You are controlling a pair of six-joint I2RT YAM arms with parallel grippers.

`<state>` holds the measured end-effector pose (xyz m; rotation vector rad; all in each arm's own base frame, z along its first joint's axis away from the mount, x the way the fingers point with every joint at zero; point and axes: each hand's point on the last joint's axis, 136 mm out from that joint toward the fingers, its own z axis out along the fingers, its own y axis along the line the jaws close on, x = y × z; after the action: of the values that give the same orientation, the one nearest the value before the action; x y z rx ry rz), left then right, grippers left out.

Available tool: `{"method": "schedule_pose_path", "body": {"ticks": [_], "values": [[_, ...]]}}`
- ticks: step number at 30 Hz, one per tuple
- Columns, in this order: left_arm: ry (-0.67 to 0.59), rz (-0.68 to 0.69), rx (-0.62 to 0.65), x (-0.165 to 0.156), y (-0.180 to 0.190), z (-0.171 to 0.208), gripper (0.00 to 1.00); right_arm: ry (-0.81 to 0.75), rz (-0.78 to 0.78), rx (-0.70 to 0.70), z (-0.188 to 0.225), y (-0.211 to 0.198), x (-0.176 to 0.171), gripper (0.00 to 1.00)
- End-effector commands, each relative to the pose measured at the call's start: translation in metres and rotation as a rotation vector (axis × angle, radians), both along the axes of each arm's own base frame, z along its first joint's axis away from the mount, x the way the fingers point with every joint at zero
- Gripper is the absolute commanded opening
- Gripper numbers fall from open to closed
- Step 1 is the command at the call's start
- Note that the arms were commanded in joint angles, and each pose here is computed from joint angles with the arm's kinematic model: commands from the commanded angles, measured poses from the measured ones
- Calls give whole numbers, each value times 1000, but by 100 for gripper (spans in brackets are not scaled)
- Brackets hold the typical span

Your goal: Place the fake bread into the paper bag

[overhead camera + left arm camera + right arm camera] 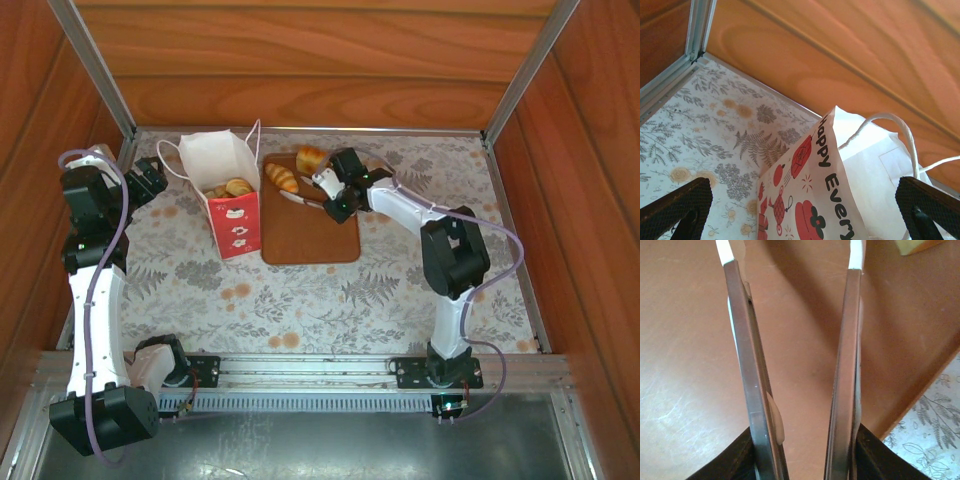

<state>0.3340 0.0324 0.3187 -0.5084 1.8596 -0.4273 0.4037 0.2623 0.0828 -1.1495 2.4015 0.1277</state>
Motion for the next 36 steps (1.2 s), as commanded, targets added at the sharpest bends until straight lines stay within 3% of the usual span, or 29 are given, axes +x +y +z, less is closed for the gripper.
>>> {"method": "schedule_pose_path", "body": {"ticks": [1, 23, 25, 30, 36], "values": [[-15, -18, 13, -1, -3, 1, 100, -40, -46, 21, 11, 6, 14, 43], [-9, -23, 9, 2, -3, 0, 100, -42, 7, 4, -8, 49, 31, 41], [-12, -33, 8, 1, -5, 1, 100, -48, 1, 10, -7, 50, 31, 38], [-12, -37, 11, 0, -6, 3, 100, -68, -22, 42, 11, 45, 22, 18], [-35, -40, -3, -3, -8, 13, 100, -88, -112, 104, 39, 17, -13, 7]]}}
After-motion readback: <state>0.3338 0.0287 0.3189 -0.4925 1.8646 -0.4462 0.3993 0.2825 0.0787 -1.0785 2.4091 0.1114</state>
